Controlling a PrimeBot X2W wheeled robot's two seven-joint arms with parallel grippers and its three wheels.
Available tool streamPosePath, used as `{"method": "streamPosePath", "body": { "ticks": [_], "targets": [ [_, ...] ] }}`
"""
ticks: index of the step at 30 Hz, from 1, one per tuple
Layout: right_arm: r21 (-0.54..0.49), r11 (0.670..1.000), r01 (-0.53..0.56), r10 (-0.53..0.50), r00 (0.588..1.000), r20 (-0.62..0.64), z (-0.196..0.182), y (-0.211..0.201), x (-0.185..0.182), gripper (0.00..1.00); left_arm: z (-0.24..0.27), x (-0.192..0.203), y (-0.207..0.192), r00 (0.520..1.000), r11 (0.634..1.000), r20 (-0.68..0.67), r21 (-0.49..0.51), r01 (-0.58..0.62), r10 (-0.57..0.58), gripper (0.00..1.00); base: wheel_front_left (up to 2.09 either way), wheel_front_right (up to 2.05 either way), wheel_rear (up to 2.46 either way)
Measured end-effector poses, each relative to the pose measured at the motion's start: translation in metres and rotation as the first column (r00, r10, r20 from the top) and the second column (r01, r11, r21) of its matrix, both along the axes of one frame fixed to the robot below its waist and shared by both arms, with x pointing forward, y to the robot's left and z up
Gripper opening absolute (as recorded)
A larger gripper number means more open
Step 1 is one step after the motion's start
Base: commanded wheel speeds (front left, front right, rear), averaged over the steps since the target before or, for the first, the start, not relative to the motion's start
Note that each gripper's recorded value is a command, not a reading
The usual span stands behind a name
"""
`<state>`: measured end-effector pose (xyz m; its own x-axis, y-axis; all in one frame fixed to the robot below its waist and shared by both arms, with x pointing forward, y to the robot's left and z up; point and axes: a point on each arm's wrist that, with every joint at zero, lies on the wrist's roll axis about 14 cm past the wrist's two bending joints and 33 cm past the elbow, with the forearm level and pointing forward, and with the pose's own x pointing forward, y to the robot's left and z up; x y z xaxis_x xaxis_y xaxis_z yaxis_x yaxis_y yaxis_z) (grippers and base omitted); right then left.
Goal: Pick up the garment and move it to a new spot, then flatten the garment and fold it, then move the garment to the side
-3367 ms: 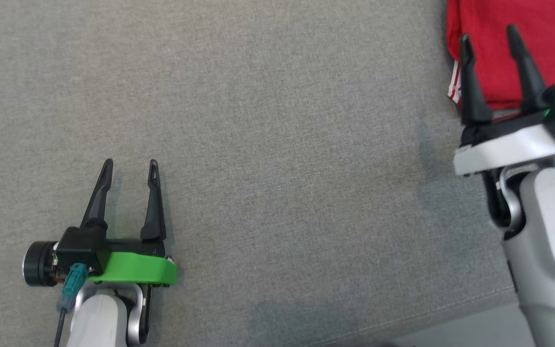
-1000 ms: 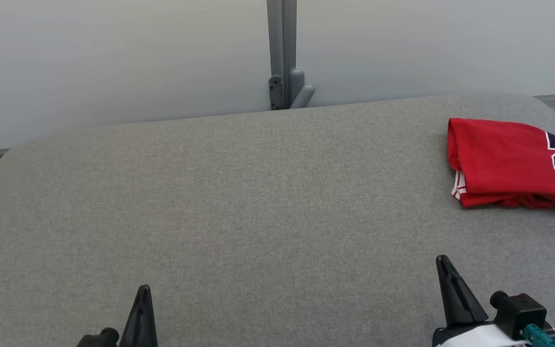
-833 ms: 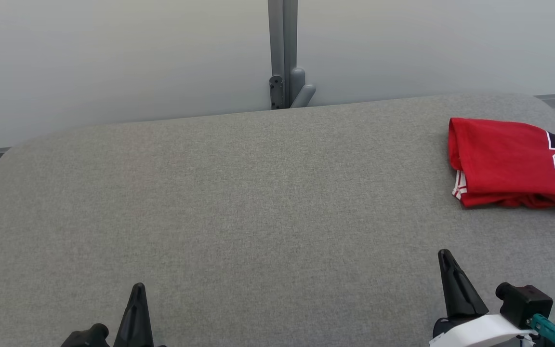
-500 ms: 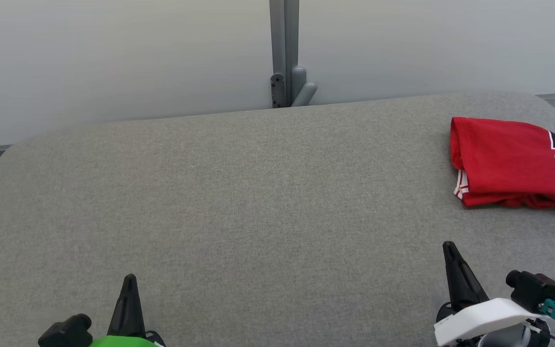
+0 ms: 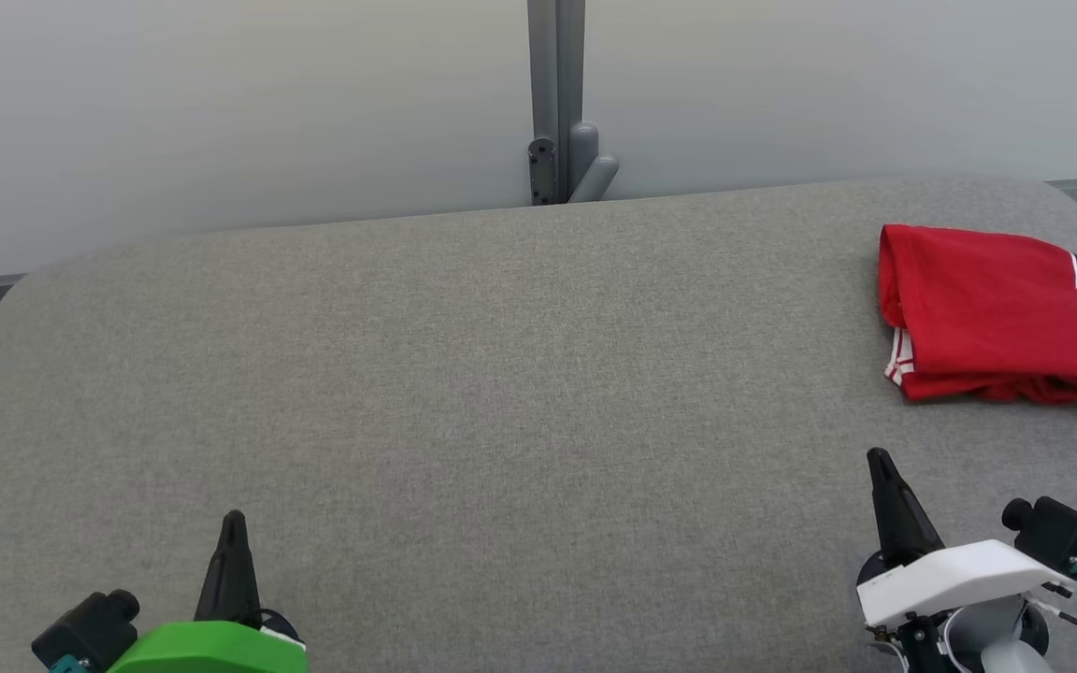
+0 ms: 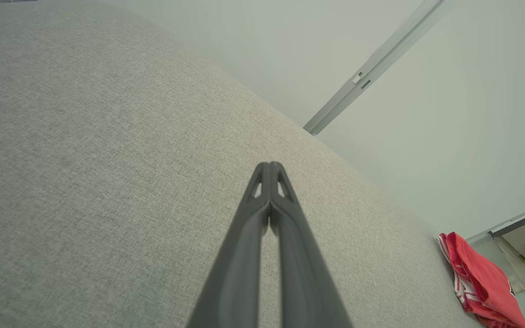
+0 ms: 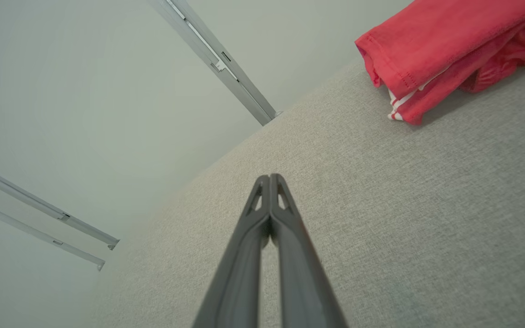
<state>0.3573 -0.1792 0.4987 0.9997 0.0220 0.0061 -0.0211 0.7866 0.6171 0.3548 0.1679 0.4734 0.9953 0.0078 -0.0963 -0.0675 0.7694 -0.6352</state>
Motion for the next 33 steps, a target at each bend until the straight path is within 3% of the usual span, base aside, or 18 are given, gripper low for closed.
{"method": "streamPosePath", "body": {
  "ticks": [16, 33],
  "targets": [
    [0.206, 0.978, 0.015, -0.008, 0.999, -0.034, -0.001, -0.006, 0.016, 0.00, 0.003, 0.012, 0.011, 0.999, 0.979, -0.011, -0.200, -0.037, 0.035, 0.00, 0.00, 0.00, 0.00],
    [0.388, 0.921, 0.022, -0.001, 0.999, -0.054, 0.001, -0.008, 0.030, 0.00, 0.009, 0.023, 0.019, 0.998, 0.923, -0.008, -0.380, -0.058, 0.060, 0.00, 0.00, 0.00, 0.00]
  ]
}}
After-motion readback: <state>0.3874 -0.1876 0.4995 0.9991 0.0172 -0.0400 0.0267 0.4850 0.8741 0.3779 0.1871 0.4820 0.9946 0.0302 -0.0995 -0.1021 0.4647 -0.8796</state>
